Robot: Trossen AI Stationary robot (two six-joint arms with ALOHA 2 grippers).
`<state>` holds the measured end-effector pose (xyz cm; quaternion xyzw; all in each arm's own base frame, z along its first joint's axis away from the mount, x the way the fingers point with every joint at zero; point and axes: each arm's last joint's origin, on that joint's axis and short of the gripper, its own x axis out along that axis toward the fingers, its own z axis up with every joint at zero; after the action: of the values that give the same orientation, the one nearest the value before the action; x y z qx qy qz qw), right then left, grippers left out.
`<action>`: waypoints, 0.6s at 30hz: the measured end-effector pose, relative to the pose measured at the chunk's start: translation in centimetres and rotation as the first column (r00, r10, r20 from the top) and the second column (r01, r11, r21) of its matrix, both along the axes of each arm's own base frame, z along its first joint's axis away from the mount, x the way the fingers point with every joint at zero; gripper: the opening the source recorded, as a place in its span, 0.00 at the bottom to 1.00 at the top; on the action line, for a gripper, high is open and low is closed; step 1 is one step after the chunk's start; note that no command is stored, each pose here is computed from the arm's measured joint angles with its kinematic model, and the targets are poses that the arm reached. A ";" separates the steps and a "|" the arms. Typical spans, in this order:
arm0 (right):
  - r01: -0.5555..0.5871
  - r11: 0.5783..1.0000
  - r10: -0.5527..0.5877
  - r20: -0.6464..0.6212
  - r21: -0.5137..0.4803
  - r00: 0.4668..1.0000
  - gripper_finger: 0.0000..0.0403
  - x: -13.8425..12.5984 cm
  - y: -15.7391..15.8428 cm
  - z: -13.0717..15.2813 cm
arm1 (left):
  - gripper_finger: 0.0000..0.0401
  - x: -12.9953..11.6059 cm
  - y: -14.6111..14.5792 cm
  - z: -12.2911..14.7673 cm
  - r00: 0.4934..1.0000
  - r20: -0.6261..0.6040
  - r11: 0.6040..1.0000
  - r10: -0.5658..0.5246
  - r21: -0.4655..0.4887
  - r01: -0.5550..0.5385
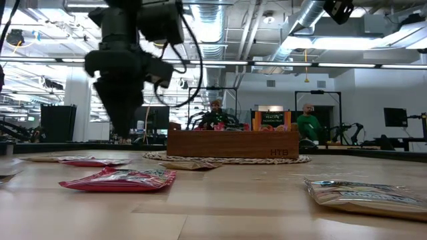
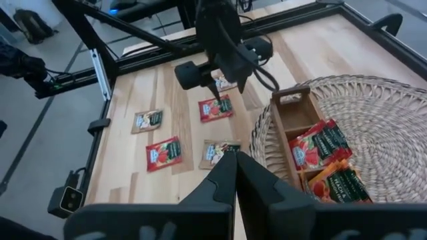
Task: Pick & Place Tea
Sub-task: Put the red tea bag into the middle section of the wooden organizer
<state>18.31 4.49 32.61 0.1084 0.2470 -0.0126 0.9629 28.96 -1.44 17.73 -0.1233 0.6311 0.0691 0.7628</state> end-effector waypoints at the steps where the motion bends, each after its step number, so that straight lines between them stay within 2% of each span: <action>1: 0.000 1.000 0.000 0.000 0.000 1.000 0.00 0.0 0.0 0.0 | 0.62 -0.2 0.0 -0.2 1.000 -0.012 1.000 -0.002 -0.013 0.002; 18: 0.002 1.000 -0.002 0.026 0.008 1.000 0.00 0.1 0.0 0.2 | 0.64 -0.3 0.0 -0.7 0.998 0.006 0.995 -0.064 -0.073 0.064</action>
<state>18.43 4.52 32.86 0.1125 0.2342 -0.0111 0.9656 28.69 -1.47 17.04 -0.1309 0.6354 0.0215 0.7607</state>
